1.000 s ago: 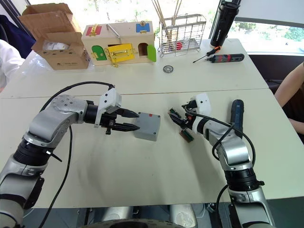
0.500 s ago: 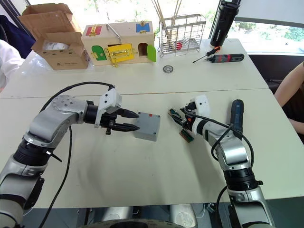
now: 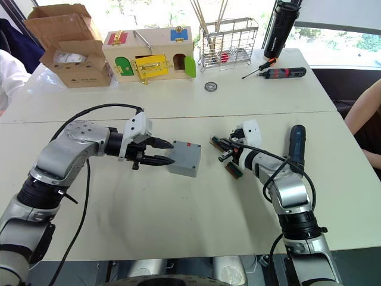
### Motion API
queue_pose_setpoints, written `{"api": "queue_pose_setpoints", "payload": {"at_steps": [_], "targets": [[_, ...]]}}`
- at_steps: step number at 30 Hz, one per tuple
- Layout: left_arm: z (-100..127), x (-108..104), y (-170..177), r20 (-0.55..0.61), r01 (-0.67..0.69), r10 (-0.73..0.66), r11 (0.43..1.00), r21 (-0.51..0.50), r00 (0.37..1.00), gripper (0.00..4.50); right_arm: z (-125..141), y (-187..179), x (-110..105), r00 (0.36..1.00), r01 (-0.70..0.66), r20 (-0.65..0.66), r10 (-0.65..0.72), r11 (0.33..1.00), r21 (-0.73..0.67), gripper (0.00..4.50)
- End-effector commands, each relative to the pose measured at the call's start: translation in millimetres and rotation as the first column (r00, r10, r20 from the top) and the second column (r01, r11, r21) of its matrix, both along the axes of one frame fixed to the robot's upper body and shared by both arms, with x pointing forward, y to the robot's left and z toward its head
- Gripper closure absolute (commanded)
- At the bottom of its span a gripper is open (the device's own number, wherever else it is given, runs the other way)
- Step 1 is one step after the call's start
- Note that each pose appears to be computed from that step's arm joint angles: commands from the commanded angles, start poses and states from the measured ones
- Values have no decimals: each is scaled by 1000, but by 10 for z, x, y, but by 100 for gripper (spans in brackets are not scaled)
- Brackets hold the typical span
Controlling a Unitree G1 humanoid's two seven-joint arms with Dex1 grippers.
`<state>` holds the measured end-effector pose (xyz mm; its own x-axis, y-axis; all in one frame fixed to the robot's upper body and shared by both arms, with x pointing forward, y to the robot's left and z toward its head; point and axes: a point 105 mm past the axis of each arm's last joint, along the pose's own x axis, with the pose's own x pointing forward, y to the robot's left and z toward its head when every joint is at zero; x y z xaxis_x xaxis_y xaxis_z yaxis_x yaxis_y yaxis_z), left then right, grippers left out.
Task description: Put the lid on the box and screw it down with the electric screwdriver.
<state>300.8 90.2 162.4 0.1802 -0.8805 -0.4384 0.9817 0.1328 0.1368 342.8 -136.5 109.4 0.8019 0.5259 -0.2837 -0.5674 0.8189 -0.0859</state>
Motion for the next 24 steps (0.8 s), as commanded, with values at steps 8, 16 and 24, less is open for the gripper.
{"api": "queue_pose_setpoints", "payload": {"at_steps": [8, 16, 24], "targets": [[51, -14, -27, 33, 18, -17, 1000, -10, 999, 217, 124, 6, -9, 999, -3, 46, 3, 1000, 8, 447], [45, -19, -26, 30, 17, -17, 1000, -10, 999, 217, 301, -17, 4, 996, 6, 93, -8, 1000, 12, 447], [43, -11, -25, 30, 17, -16, 1000, -10, 999, 217, 404, -26, -5, 993, 9, 116, -10, 1000, 10, 447]]}}
